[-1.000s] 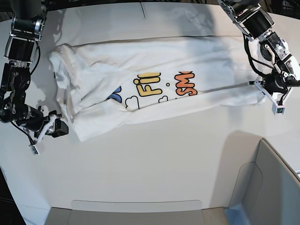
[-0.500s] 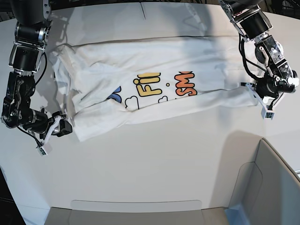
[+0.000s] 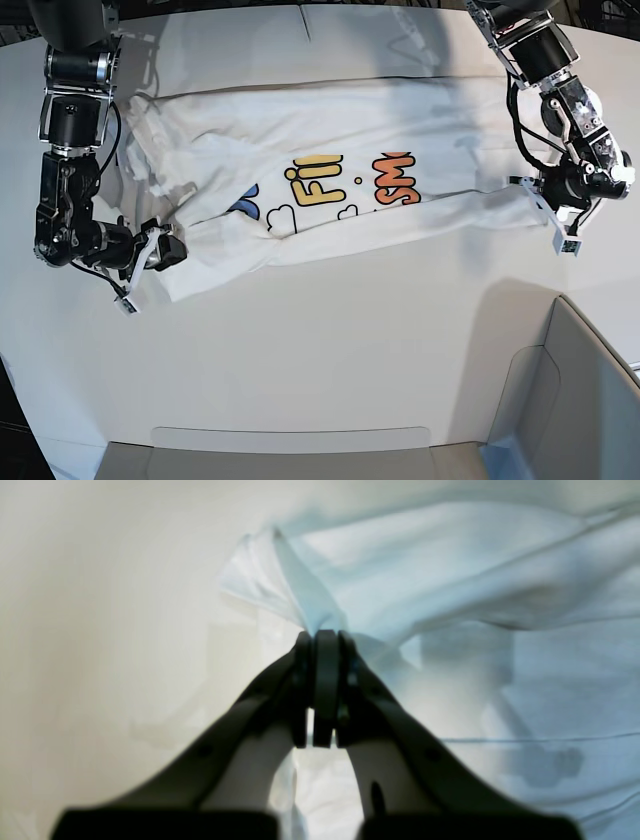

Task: Layout the t-shirt on the table in an organized manner, then fold the t-shirt properly
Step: 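Adjust the folded hem with the right gripper along the shirt edge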

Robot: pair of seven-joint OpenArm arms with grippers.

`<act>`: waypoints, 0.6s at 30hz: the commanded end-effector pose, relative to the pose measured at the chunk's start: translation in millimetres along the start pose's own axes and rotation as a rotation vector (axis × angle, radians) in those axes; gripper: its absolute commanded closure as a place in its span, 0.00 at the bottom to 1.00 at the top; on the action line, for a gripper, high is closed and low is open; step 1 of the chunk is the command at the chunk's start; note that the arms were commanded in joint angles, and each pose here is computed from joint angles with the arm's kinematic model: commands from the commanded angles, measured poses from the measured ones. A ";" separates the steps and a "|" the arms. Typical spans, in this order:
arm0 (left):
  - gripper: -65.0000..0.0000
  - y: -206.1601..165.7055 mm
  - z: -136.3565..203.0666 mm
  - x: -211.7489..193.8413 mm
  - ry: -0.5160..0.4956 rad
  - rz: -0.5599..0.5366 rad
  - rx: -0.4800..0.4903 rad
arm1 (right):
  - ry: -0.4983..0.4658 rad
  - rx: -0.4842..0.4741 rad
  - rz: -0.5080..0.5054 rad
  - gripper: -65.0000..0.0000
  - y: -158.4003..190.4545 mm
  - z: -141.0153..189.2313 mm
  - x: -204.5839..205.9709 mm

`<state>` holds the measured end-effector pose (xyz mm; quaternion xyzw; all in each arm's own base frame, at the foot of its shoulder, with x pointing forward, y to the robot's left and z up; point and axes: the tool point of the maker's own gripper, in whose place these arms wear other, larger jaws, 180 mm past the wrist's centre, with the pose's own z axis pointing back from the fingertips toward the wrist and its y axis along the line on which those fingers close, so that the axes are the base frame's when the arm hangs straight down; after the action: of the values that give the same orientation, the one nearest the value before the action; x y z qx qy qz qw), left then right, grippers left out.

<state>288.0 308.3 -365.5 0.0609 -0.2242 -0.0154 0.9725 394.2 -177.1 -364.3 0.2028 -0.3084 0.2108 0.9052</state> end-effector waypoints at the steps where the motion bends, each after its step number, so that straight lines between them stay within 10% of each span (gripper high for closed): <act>1: 1.00 7.7 7.4 14.0 -0.044 -0.004 0.019 | -0.076 0.003 0.029 0.71 -1.2 8.7 23.0; 11: 1.00 8.1 7.3 13.2 -0.043 -0.002 0.020 | -0.135 -0.067 0.175 0.71 5.1 41.7 51.1; 18: 1.00 6.6 7.0 13.8 -0.042 -0.008 0.018 | -0.191 -0.125 -0.063 0.71 -43.9 58.7 30.9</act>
<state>287.4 308.8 -365.7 0.0625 -0.2224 -0.0159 0.9728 395.5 -240.2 -337.9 0.1661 -0.3591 0.1325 0.9088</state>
